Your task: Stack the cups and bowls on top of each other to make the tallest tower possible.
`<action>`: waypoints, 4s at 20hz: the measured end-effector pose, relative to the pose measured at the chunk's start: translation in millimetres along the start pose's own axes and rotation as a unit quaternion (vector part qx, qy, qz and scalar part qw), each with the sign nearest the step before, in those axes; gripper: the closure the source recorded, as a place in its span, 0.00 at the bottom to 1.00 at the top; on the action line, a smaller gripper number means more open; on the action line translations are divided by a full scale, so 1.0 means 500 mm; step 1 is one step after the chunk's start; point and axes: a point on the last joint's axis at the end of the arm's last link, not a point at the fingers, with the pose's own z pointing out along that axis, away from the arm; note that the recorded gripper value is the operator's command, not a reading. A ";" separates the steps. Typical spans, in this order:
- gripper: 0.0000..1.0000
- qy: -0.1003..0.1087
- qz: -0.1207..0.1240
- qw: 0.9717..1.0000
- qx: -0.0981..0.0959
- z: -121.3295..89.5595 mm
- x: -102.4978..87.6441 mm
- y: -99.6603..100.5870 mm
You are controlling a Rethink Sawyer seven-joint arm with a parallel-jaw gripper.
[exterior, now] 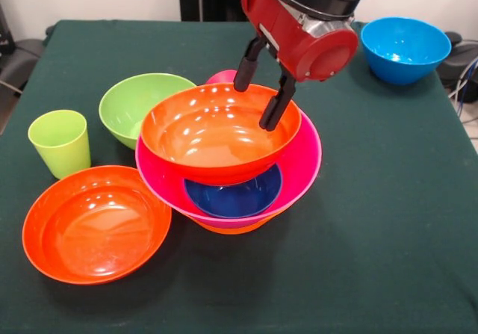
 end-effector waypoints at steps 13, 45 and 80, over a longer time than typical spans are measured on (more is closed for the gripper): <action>0.00 0.028 -0.005 0.999 0.032 -0.005 -0.047 -0.114; 0.00 0.098 -0.059 0.993 -0.036 0.110 -0.562 -0.424; 0.00 0.343 0.005 0.928 -0.143 0.291 -0.419 -0.457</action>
